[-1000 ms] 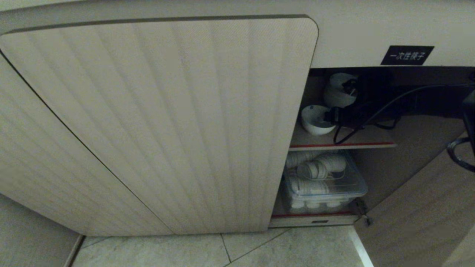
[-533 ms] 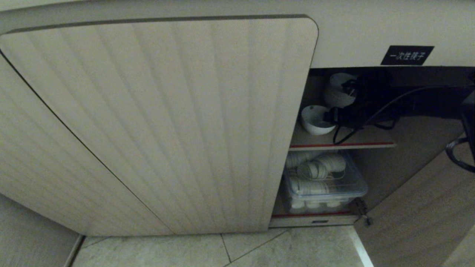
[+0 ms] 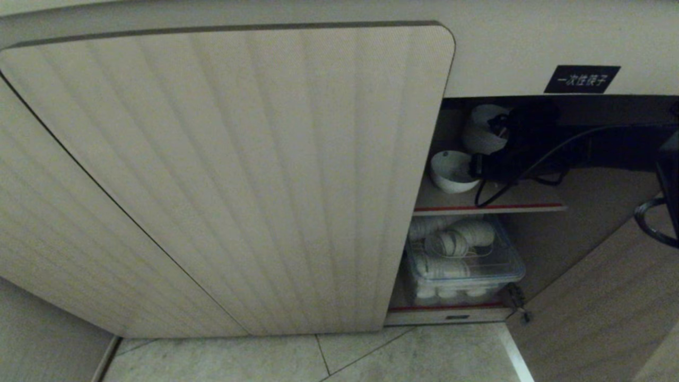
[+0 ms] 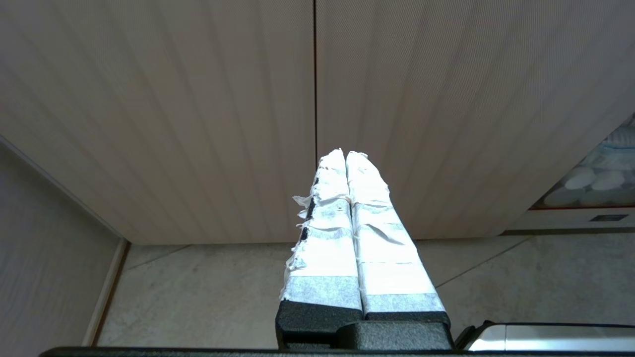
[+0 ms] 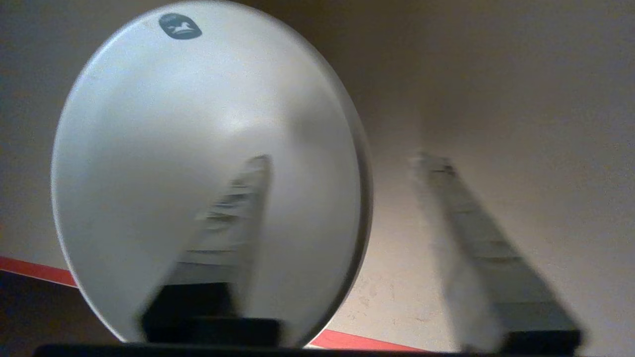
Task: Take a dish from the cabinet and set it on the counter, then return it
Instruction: Take the bowl from the cabinet
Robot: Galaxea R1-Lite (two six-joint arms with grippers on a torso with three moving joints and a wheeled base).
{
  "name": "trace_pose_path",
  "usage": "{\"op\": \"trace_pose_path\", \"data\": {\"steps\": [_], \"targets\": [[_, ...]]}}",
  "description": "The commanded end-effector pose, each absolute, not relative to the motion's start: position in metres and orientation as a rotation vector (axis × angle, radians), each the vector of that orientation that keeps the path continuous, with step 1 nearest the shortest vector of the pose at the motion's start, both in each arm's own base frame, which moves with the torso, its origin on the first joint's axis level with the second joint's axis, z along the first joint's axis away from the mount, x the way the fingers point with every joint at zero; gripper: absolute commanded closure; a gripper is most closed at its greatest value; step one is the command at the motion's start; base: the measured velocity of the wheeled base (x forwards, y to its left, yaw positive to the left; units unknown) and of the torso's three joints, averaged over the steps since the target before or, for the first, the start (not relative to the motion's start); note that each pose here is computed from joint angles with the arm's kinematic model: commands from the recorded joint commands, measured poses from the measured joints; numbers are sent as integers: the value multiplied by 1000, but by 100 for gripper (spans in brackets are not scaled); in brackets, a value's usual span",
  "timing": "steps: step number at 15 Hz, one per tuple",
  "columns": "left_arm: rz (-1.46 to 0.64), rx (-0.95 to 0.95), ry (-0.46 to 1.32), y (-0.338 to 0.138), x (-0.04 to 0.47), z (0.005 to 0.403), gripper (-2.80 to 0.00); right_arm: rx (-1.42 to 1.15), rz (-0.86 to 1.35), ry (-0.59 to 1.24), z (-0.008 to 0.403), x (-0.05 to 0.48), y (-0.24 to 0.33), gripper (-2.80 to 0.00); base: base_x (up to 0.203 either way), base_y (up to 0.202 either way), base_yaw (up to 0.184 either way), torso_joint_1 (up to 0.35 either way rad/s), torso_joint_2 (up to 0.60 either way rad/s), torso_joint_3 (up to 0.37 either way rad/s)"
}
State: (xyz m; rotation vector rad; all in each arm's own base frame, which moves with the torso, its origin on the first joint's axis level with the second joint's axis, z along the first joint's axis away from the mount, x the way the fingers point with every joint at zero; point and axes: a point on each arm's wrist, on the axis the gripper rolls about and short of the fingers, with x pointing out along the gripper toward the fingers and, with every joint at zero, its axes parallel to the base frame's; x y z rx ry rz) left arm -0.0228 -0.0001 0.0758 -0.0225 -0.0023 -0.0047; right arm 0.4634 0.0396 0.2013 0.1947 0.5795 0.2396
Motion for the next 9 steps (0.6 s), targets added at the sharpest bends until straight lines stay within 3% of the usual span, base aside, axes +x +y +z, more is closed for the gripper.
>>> {"op": "trace_pose_path", "data": {"steps": [1,9], "targets": [[-5,-23,-3,0,-23,76,0,197,243,583,200,464,40,0,0,0,0,0,0,0],[-5,-23,-3,0,-23,76,0,198,244,585,200,464,41,0,0,0,0,0,0,0]]}}
